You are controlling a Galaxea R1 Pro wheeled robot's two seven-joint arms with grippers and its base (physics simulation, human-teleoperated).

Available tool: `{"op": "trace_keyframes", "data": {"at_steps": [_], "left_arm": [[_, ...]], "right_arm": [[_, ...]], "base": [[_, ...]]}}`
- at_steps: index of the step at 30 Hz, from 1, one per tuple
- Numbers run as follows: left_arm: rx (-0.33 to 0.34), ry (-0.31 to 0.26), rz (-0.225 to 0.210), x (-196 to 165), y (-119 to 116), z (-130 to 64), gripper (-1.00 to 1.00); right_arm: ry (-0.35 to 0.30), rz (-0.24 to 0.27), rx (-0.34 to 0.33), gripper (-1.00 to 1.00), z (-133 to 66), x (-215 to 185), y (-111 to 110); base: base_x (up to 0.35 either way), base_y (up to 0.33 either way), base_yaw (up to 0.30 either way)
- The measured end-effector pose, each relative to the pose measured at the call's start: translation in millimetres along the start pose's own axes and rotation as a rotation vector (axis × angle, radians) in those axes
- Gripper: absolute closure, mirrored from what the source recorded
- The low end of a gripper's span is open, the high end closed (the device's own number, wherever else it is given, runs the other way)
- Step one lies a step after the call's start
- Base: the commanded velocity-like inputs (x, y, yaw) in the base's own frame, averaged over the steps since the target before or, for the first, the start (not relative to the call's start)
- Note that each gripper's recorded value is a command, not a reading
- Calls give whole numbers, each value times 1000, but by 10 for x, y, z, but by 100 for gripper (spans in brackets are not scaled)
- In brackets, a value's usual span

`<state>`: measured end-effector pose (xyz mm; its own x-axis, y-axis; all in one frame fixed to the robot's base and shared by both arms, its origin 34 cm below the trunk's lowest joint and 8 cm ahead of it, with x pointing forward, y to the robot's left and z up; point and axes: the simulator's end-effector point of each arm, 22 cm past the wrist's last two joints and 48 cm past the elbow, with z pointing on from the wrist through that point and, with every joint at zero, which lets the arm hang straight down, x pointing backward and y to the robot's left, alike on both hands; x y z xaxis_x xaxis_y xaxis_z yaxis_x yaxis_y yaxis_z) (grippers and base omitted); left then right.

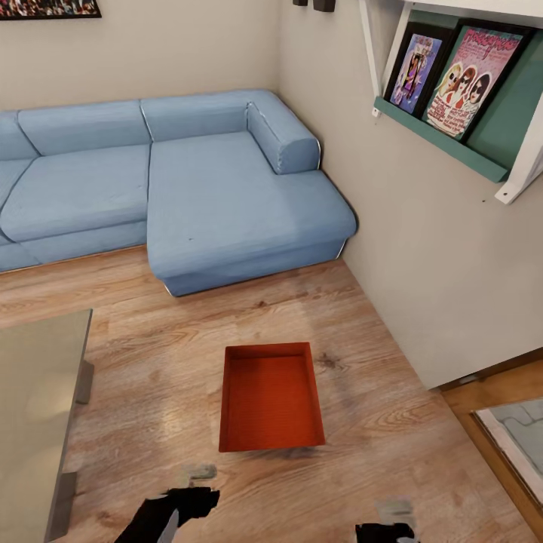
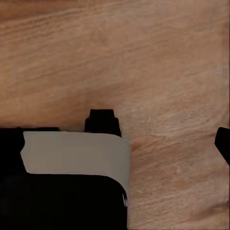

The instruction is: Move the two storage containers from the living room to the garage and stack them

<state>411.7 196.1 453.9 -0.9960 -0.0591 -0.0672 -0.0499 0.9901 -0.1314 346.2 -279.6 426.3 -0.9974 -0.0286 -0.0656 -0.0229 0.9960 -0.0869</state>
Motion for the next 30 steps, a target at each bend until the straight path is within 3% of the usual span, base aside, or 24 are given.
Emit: {"op": "trace_keyframes", "data": {"at_steps": [2,3,5,9,18,21,26,30], "left_arm": [[19,42,-3,-42,-155,-6,-100],[35,37,-1,-325,-270,-25,-100],[44,-20,9,-845,-347,-73,-100],[50,-98,20,-1441,-405,-166,-100],[55,-200,24,-1957,-447,-238,-100],[55,-192,28,-1950,-470,-183,-100],[52,-171,32,-1942,-473,-129,-100],[50,-181,33,-1989,-455,-141,-100]], "right_arm": [[-47,7,21,-100,20,-384,-49],[-96,12,33,-100,22,-777,-79],[-163,21,52,-100,-10,-1309,-128],[-247,43,98,-100,-110,-1992,-148],[-324,66,92,-100,-268,-2551,176],[-332,69,91,-100,-288,-2610,213],[-348,73,54,-100,-354,-2739,504],[-352,74,42,-100,-374,-2765,600]], "base": [[0,0,0],[0,0,0],[0,0,0],[0,0,0],[0,0,0],[0,0,0],[0,0,0],[0,0,0]]}}
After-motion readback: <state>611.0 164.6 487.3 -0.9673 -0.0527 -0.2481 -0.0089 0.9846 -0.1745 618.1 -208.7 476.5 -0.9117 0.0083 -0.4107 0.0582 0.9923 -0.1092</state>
